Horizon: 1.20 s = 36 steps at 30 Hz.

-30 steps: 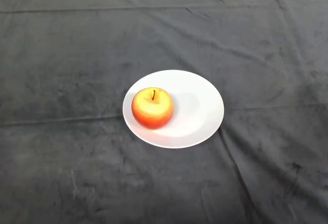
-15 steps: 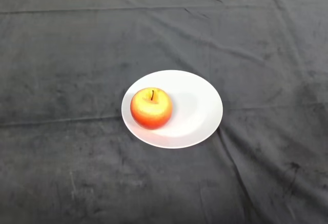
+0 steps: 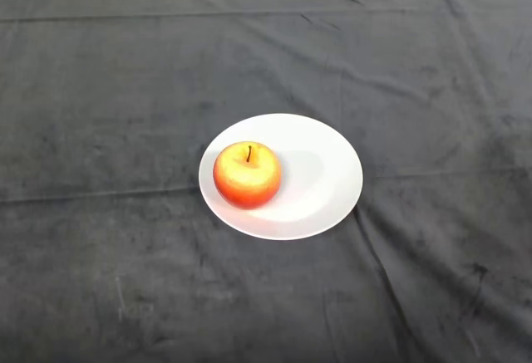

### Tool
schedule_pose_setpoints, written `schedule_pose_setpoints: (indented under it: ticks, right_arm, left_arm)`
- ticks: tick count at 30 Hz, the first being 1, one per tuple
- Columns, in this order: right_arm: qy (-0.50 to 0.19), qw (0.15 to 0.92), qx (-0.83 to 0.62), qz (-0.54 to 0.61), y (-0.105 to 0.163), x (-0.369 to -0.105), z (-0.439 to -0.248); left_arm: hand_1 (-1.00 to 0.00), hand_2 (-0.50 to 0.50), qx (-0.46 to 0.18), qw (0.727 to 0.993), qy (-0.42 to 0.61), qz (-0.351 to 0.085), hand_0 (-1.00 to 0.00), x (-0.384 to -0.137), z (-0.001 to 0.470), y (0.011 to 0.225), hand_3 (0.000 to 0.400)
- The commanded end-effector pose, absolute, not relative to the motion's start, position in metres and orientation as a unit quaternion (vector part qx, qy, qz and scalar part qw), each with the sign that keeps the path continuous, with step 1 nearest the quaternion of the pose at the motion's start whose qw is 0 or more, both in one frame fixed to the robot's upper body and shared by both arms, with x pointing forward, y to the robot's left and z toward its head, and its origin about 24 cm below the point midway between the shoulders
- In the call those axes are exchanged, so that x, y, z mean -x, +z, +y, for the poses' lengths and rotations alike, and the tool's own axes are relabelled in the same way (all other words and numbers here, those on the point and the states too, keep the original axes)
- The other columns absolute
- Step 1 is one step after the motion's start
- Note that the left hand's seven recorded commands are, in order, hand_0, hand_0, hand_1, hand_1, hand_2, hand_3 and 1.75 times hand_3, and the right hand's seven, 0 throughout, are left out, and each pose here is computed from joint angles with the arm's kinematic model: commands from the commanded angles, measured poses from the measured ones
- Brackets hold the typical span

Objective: Move the apple to the plate

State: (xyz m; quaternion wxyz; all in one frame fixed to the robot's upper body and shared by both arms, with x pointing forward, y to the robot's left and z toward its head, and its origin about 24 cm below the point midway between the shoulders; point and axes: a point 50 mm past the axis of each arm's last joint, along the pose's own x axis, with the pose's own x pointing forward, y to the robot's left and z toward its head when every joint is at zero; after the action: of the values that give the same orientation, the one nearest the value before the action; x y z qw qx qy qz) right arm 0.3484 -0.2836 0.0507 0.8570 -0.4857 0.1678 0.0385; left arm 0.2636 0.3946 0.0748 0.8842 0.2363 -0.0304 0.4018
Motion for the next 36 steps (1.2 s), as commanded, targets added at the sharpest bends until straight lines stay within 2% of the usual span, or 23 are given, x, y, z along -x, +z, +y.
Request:
schedule_pose_setpoints:
  ticks: [1,36]
  right_arm:
    - [0.029,0.849,0.498,0.171,0.0543,-0.3464,-0.2928]
    - [0.029,0.850,0.498,0.171,0.0543,-0.3464,-0.2928]
  left_arm:
    - [0.00,0.00,-0.242,0.861,0.447,-0.028,0.00,-0.2444,0.4187,0.0849,0.000]
    - [0.00,0.00,-0.226,0.848,0.477,-0.043,0.00,-0.2414,0.4234,0.0914,0.000]
